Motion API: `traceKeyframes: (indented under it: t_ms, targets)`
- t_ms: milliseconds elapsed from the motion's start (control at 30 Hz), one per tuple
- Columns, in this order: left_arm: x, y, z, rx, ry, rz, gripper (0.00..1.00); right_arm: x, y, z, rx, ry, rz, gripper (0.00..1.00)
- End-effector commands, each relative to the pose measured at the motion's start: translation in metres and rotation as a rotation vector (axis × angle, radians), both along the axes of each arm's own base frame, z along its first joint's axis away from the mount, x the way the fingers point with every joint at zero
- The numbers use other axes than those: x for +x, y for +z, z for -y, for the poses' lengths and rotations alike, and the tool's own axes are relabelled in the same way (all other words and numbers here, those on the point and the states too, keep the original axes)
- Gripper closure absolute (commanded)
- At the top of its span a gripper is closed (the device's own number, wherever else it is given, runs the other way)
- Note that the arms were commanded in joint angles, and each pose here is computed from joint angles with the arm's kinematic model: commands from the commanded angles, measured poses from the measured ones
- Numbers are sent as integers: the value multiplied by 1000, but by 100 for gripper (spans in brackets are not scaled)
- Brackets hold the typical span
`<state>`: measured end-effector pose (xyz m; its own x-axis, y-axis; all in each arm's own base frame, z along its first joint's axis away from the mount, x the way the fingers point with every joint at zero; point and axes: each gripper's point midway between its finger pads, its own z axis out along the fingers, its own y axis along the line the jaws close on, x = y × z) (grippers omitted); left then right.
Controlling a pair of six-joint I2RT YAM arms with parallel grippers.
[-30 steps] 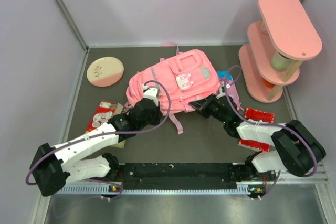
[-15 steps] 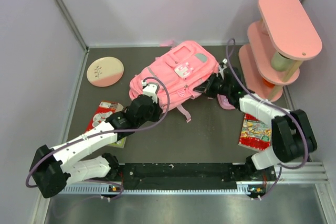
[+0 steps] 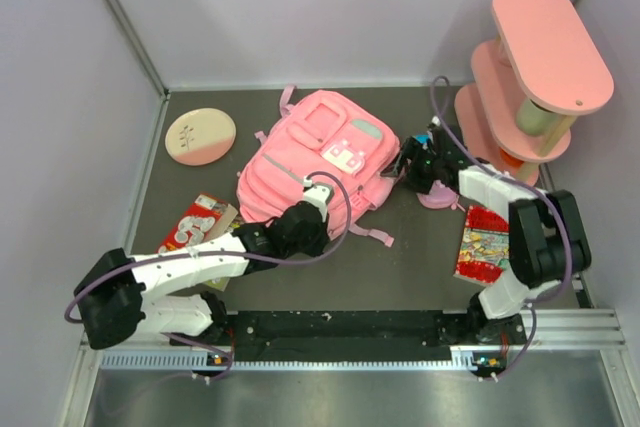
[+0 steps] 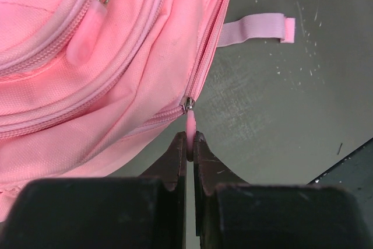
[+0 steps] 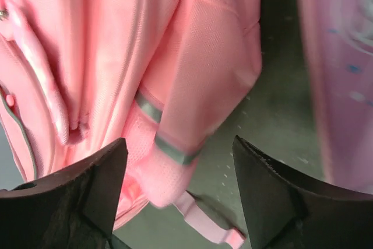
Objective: Pack the student bag
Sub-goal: Unzip the student bag at the center of the board.
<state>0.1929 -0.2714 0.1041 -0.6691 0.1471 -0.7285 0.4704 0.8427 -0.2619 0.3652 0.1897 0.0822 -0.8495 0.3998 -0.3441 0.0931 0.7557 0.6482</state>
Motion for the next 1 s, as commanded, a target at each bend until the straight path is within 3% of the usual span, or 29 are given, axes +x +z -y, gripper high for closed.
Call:
traceKeyframes:
  t_ms: [0,200,333,533,733,800,833,867,900,967]
  targets:
    - [0,13,22,-73,-16,-13,100,-5,40,30,-22,-130,147,26]
    - [6,29,43,-109,-66,9,100,-66,50,1,281,-164,148,25]
    - [5,38,54,-117,-108,20,100,-109,40,-44,375,-96,84,24]
    - [-1,48,62,-125,-145,35,100,-110,61,-76,538,-81,176,23]
    - [-6,50,66,-131,-154,40,100,-103,53,-97,580,-60,122,23]
    - [-6,53,69,-133,-155,47,100,-106,45,-103,608,-62,90,39]
    - [-5,55,69,-135,-155,52,100,-109,43,-104,621,-61,87,52]
    - [-4,56,69,-134,-154,59,100,-108,48,-104,646,-65,98,85]
    - [-4,57,68,-131,-153,58,100,-108,47,-104,650,-70,99,98]
    - [-2,54,64,-113,-139,63,100,-107,42,-99,628,-83,104,100]
